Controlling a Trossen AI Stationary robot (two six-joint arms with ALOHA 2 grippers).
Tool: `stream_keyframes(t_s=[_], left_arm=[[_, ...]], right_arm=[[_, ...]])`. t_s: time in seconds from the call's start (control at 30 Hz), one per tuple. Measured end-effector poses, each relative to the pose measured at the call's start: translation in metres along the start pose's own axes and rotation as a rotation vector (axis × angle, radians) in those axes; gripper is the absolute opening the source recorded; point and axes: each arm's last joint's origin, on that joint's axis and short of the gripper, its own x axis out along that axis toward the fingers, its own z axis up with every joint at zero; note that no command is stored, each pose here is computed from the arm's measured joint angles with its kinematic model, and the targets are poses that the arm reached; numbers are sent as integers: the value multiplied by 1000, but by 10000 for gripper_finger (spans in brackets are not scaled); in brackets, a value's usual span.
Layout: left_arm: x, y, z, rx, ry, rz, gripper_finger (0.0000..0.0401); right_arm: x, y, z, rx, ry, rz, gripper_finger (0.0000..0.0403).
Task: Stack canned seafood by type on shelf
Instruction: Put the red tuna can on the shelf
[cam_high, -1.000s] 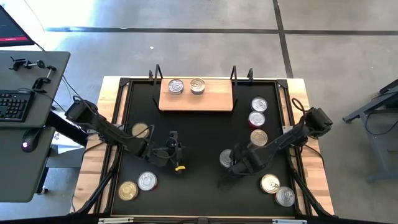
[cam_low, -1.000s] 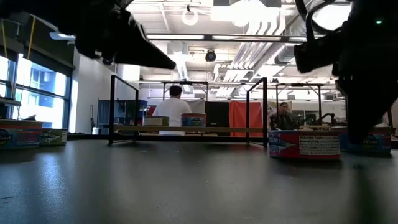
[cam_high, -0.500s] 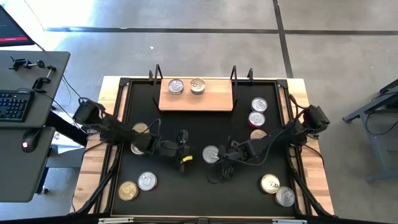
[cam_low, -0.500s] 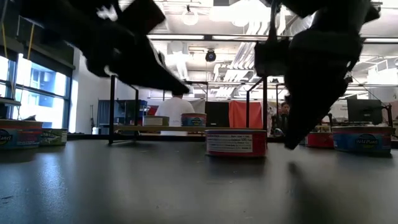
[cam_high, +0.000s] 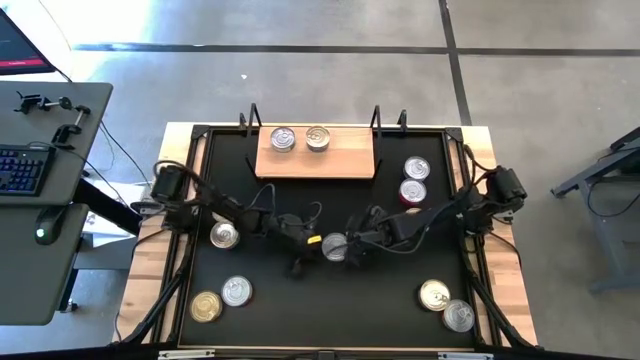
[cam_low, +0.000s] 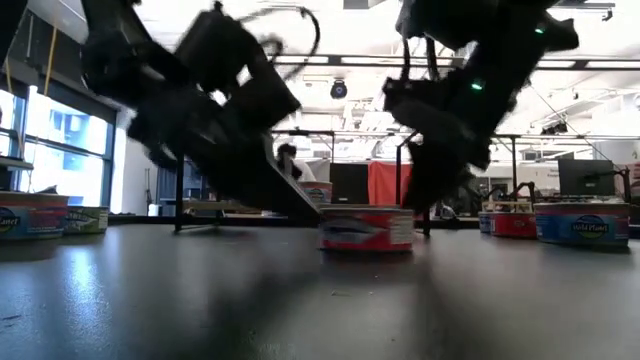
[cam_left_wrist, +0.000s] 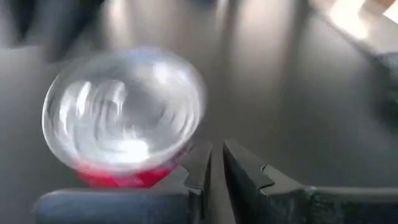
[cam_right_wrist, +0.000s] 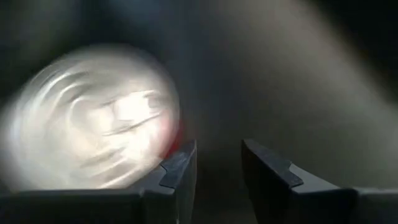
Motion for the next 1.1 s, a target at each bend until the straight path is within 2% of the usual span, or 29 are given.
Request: stream_keyframes(t_s=[0.1, 0.2, 0.3, 0.33, 0.47, 0.6, 0.73, 0.87, 0.97, 1.1], left_arm=[[-10, -11, 11, 43, 18, 59, 15], [-20, -22, 18, 104, 39, 143, 3], [-23, -30, 25, 182, 7, 172, 4], [-23, -32, 24, 229, 13, 169, 7], [-16, -41, 16, 533, 57, 157, 26], [-8, -40, 12, 702, 103, 212, 69], [-2, -26, 10, 748, 136, 229, 112], [4, -14, 4, 748, 170, 228, 122], [8, -6, 4, 730, 150, 183, 101], [8, 0, 6, 698, 139, 173, 35]], right_arm=[[-3, -6, -8, 22, 24, -113, 116], [-7, -3, -16, 0, 44, -122, 116], [-12, 6, -23, -53, 63, -71, 116], [-14, 10, -25, -68, 67, -41, 116], [-22, 25, -32, -129, 28, 40, 116], [-26, 35, -36, -162, -47, 69, 116], [-29, 42, -37, -193, -128, 72, 116], [-36, 52, -40, -301, -204, 99, 116], [-41, 60, -41, -355, -260, 133, 116], [-43, 64, -36, -372, -319, 157, 118]])
